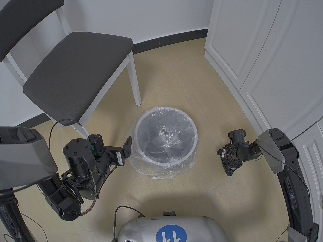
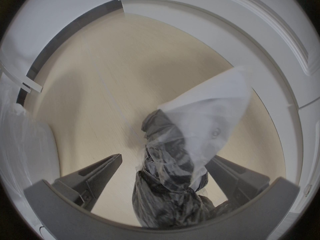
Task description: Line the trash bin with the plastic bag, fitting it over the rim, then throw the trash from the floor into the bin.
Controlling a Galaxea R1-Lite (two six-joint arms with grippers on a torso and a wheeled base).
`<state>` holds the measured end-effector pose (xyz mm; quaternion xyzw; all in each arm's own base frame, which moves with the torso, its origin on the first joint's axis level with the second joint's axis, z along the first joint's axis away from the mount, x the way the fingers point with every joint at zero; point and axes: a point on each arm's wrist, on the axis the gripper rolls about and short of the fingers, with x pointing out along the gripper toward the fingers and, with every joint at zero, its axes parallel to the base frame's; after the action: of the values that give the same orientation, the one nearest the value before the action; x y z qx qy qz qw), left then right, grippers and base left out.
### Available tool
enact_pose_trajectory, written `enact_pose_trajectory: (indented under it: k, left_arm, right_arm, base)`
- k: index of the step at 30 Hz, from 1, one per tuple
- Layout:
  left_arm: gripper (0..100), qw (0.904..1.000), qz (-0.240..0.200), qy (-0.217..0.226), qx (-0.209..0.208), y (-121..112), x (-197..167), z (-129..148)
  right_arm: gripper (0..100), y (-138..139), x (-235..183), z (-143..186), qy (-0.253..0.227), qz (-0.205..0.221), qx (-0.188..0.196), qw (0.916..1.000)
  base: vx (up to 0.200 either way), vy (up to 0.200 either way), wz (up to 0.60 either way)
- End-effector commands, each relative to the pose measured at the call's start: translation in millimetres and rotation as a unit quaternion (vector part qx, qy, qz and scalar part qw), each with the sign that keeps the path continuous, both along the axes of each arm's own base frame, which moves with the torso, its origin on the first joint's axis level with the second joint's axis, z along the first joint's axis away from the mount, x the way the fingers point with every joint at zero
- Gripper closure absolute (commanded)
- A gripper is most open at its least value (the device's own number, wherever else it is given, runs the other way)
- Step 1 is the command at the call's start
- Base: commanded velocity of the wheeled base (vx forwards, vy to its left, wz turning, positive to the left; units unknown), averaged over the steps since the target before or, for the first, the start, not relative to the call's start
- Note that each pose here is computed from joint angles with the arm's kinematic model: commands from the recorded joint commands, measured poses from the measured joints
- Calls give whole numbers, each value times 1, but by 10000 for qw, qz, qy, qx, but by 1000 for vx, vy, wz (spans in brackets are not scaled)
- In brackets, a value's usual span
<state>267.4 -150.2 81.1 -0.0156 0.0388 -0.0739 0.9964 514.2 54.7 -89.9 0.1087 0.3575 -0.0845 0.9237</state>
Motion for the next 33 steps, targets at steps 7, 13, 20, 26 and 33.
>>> enact_pose_trajectory:
  k: [7, 13, 20, 26, 33]
  left_arm:
    - [0, 10000, 1, 27, 17, 0, 0, -2]
    - [0, 10000, 9, 7, 6, 0, 0, 0]
    - [0, 9999, 2, -136, -89, 2, -3, 10]
    - [0, 9995, -145, -242, -140, -4, -12, 19]
    - [0, 9990, -168, -353, -202, -1, -16, 27]
  right_arm:
    - [100, -1, 0, -7, 109, -92, 77, 9999]
    - [100, 0, -3, 17, -10, -120, 49, 9999]
    - [100, -5, -30, 127, -565, 50, 363, 9977]
    - [100, -3, -81, 216, -1195, 359, 771, 9892]
    - [100, 10, -116, 264, -1566, 404, 1206, 9794]
  base:
    - [0, 0, 0]
    - [0, 0, 0]
    - [0, 0, 0]
    - [0, 0, 0]
    - [0, 0, 0]
